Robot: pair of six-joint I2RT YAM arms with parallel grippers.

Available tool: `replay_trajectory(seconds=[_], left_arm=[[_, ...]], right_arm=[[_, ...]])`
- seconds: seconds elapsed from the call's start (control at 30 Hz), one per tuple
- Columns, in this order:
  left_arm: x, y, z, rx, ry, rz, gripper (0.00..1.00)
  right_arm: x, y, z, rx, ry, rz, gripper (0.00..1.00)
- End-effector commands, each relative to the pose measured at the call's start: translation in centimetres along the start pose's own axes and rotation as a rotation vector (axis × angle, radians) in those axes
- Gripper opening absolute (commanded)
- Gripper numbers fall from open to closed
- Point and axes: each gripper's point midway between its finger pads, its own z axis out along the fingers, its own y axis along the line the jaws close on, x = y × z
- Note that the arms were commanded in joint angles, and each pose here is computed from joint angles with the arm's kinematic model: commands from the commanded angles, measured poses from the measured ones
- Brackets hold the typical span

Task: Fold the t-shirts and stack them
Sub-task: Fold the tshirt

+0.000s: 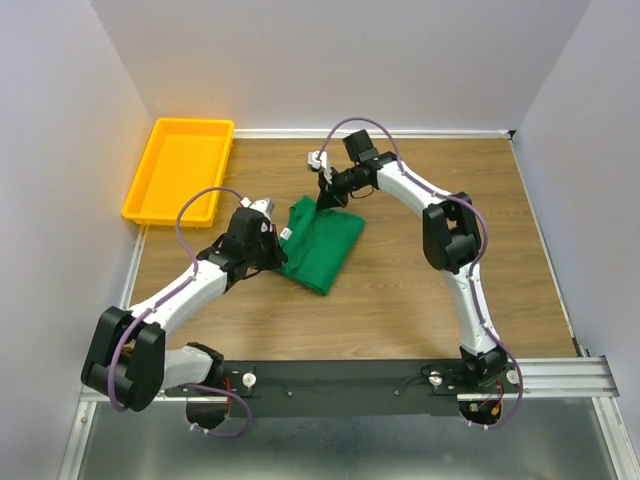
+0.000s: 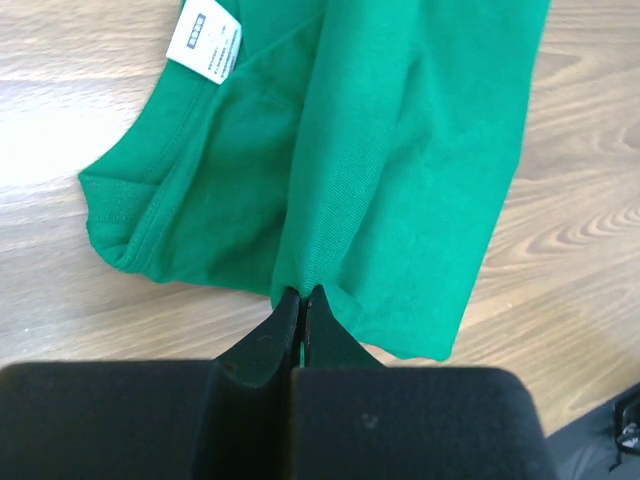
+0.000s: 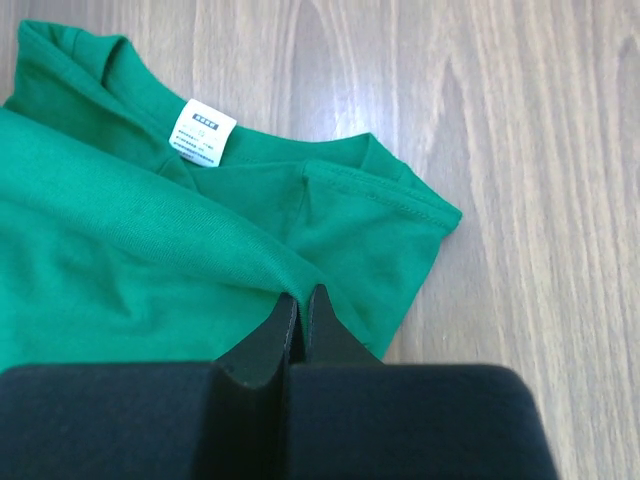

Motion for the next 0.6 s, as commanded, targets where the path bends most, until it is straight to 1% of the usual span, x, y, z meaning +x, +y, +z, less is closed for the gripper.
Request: replay_trajectory(seconds=[0.0, 0.23, 0.57], left_arm=[[0.1, 1.0, 0.3, -0.026, -0.010, -0.028, 0.00], [-1.9, 2.8, 0.9, -0.086, -0.057, -0.057, 0.00], [-2.2, 4.1, 0.6, -0.117, -0.072, -0.064, 0.00]], right_arm=[[-0.4, -2.2, 1.1, 0.078, -0.010, 0.013, 0.00], [-0.5, -3.1, 2.0, 0.121, -0.016, 0.053, 0.00], [-0.4, -4.1, 2.5, 0.164, -0.032, 0.103, 0.01]])
